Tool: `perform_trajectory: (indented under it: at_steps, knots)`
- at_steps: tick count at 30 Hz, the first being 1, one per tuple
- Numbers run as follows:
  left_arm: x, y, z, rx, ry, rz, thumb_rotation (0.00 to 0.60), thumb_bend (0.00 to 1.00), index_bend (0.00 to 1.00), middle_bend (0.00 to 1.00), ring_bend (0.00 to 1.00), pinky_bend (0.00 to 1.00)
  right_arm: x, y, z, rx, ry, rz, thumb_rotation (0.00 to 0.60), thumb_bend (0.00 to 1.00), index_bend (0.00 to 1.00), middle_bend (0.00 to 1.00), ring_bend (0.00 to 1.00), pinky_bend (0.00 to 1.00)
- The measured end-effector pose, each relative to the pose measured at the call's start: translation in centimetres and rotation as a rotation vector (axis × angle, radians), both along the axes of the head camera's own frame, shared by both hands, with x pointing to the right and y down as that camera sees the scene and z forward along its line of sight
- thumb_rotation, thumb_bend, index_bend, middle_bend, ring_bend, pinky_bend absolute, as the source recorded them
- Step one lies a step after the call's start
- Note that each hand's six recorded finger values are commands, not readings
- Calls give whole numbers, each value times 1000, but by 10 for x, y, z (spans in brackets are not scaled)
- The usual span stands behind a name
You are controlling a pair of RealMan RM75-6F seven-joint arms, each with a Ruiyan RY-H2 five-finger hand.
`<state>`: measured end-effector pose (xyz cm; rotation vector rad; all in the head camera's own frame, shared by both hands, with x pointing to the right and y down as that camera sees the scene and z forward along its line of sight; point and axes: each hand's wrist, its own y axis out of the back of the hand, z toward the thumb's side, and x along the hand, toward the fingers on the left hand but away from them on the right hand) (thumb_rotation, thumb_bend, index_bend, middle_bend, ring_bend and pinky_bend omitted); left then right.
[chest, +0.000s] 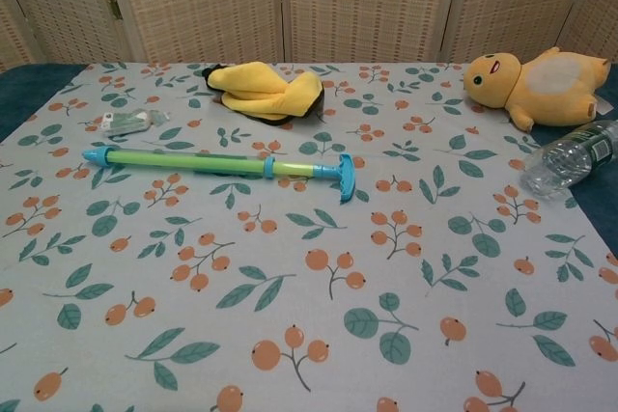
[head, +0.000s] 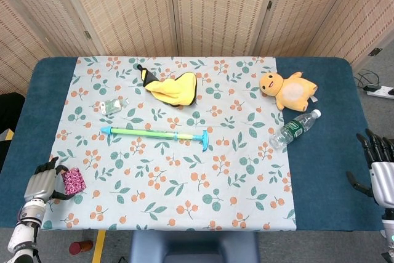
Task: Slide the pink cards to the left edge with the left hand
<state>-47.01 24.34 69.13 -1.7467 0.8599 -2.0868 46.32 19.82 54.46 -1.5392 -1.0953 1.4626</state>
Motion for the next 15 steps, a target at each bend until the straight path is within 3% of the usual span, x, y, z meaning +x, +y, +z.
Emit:
perform_trajectory:
  at_steps: [5,15]
  knots:
    - [0,0,2,-3,-2,-6,600,132,267,0,0,0,0,0,0,-1,1,1,600,329,1,2,0,0]
    - [5,-3,-1,8,19,-11,600,126,141,0,0,0,1,0,-1,4,3,4,600,330,1,2,0,0]
